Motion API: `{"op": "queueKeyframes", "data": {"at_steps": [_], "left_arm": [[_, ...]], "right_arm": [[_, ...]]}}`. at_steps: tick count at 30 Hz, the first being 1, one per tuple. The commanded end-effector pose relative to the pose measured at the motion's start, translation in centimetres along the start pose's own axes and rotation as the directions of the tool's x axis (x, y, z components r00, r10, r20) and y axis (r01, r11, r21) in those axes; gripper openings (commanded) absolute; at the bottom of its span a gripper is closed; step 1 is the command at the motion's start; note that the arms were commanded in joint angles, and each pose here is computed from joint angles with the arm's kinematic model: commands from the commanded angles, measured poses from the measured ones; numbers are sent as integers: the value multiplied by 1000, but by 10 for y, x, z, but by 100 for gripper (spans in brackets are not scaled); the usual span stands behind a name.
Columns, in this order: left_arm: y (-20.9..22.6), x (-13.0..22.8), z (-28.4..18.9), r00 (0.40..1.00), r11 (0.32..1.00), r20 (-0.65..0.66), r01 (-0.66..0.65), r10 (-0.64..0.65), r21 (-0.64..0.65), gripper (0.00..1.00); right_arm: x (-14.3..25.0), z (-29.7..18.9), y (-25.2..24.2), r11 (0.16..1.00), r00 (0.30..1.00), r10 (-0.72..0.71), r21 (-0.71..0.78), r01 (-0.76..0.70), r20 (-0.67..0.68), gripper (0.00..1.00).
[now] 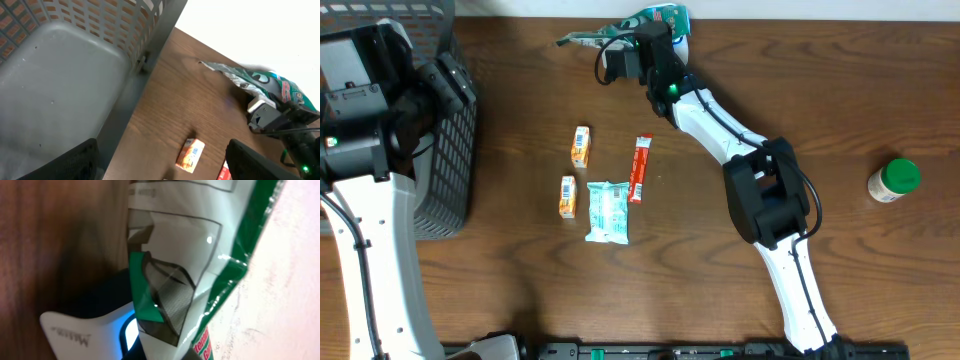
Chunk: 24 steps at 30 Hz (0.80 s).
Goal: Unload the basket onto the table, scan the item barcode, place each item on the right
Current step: 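Hold the gloves pack in front of the scanner with the right gripper, then carry the gloves pack right and lay it down near the jar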
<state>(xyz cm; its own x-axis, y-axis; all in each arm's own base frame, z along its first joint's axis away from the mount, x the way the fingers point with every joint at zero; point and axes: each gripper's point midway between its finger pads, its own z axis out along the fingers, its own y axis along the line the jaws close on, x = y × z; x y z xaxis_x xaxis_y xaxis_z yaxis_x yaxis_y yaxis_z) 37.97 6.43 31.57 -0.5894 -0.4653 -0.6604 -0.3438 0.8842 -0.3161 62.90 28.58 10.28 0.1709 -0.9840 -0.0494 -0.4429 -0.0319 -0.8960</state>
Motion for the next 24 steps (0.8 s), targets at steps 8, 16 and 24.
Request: {"op": "queueKeyframes", "data": {"at_steps": [8, 16, 24], "left_arm": [[3, 0, 1, 1000, 1000, 2, 11, -11, -11, 82], [3, 0, 1, 1000, 1000, 2, 11, -11, -11, 82], [3, -1, 1, 1000, 1000, 2, 11, -11, -11, 82]], "right_arm": [[-11, -10, -41, 968, 974, 217, 112, -223, 58, 1], [-6, -78, -140, 846, 865, 468, 192, -498, 181, 1], [35, -185, -172, 710, 706, 701, -7, -704, 101, 1]]}}
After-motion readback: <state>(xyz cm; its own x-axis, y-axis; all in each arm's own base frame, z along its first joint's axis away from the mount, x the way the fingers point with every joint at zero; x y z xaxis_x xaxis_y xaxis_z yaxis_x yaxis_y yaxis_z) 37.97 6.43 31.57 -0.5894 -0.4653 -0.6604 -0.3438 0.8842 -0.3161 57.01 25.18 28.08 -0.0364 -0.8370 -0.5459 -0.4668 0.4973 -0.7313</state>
